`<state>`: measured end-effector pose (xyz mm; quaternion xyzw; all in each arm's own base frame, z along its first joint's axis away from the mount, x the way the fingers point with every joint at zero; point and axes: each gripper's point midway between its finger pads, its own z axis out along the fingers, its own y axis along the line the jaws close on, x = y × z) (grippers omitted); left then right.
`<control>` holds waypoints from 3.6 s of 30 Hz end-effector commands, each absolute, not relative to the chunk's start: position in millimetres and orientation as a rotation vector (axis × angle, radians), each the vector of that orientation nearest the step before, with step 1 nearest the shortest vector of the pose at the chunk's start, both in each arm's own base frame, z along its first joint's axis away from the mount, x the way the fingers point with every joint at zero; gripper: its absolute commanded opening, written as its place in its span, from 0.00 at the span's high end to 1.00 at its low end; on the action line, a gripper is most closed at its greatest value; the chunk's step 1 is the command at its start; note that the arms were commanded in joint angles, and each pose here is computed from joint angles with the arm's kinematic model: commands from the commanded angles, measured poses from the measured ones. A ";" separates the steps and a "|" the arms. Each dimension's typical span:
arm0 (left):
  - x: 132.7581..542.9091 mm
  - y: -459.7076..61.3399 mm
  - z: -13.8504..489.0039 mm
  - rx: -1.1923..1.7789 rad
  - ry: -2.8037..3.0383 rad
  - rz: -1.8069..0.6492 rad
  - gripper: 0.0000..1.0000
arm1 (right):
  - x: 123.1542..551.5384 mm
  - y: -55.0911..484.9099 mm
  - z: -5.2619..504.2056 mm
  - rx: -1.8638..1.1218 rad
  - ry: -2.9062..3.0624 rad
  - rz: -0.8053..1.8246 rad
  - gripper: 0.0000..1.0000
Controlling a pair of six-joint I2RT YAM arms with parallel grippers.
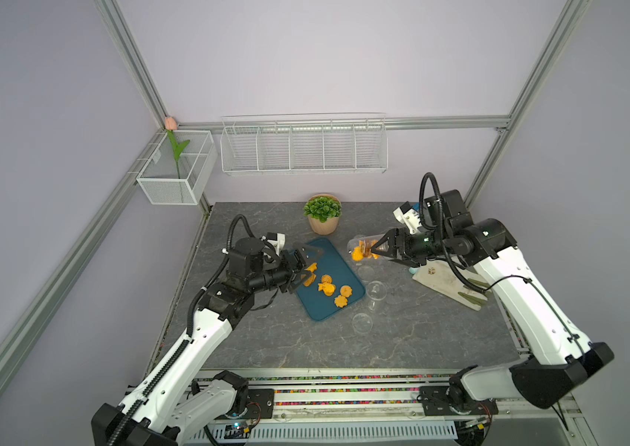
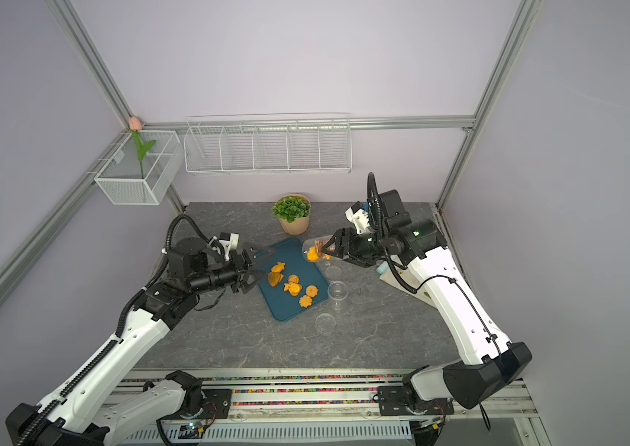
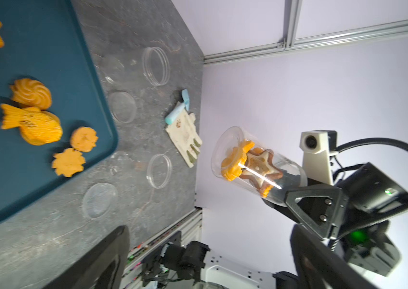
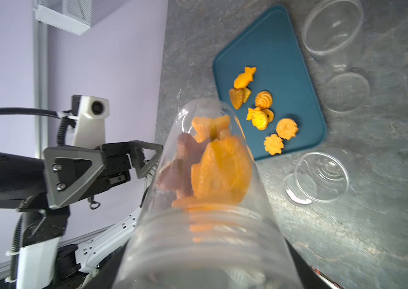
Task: Pour the cookies out of the jar
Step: Pick up the jar from the center of the board.
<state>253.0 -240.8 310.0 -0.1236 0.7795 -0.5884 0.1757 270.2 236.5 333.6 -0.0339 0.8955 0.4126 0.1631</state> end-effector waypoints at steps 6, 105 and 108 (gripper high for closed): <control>245.9 -256.8 372.6 -0.188 1.993 -1.985 0.00 | 271.8 277.3 391.0 -0.223 2.252 1.647 0.44; 229.6 -257.7 397.3 -0.005 1.959 -2.201 0.33 | 234.7 298.3 402.8 -0.453 2.168 1.956 0.11; 230.5 -258.3 396.5 -0.006 1.963 -2.202 0.33 | 232.4 298.6 411.9 -0.480 2.135 2.018 0.11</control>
